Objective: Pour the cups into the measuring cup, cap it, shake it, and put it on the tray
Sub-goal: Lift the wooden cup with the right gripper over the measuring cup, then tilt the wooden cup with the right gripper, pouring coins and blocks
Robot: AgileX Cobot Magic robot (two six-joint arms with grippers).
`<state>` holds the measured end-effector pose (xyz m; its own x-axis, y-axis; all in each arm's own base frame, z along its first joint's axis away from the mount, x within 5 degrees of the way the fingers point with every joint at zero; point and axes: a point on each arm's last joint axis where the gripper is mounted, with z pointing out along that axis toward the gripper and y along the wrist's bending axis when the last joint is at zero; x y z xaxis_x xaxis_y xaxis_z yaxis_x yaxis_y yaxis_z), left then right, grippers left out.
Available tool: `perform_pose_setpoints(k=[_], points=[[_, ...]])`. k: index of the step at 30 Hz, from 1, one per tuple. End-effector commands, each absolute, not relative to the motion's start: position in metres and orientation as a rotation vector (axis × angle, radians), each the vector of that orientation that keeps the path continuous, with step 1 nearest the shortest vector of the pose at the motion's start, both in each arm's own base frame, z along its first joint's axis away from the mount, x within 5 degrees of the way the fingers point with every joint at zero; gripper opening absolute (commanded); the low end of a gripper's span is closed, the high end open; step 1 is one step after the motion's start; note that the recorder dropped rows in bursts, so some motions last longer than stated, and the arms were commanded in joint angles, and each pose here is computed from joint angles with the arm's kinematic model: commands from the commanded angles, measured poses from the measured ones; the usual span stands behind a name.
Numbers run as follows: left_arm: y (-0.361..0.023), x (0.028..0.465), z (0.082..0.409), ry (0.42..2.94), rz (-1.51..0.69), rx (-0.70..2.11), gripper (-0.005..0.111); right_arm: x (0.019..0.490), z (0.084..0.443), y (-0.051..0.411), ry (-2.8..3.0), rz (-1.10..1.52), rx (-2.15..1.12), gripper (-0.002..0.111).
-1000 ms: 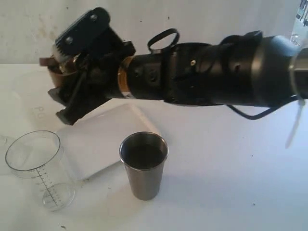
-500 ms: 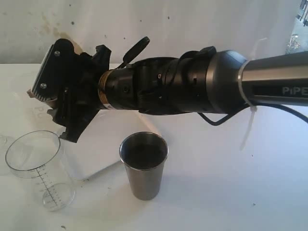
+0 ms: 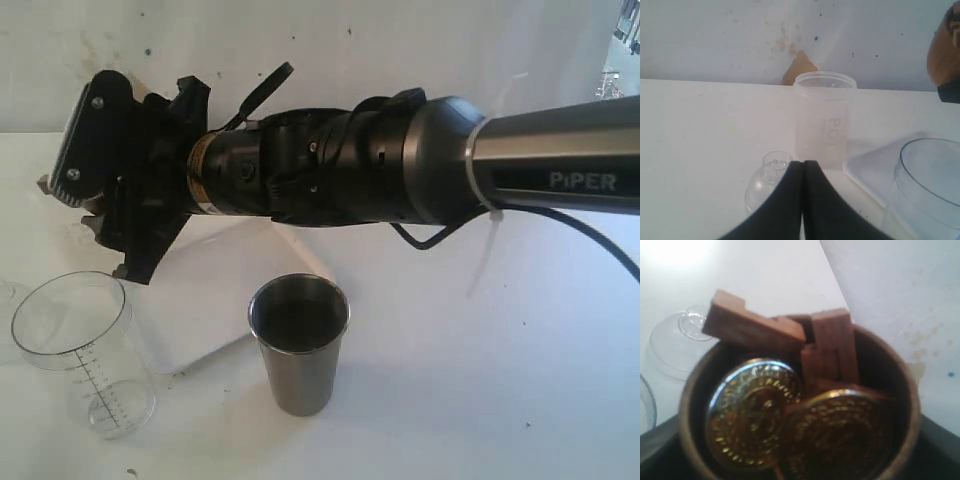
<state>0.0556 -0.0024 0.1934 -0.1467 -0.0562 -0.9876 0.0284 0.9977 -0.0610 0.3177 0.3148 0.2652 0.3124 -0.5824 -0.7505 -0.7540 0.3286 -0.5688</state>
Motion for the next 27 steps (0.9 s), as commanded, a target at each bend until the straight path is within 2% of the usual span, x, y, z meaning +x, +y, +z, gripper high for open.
perform_pose_setpoints(k=[1, 10, 27], points=[[-0.003, 0.055, 0.192, 1.717, -0.081, -0.019, 0.000, 0.308, 0.269, 0.325, 1.222, 0.105, -1.454, 0.000], [-0.003, 0.055, 0.192, 1.717, -0.081, -0.019, 0.000, 0.309, 0.262, 0.327, 1.117, -0.030, -1.569, 0.000], [-0.003, 0.055, 0.192, 1.717, -0.081, -0.019, 0.000, 0.298, 0.269, 0.333, 0.892, -0.210, -1.711, 0.000]])
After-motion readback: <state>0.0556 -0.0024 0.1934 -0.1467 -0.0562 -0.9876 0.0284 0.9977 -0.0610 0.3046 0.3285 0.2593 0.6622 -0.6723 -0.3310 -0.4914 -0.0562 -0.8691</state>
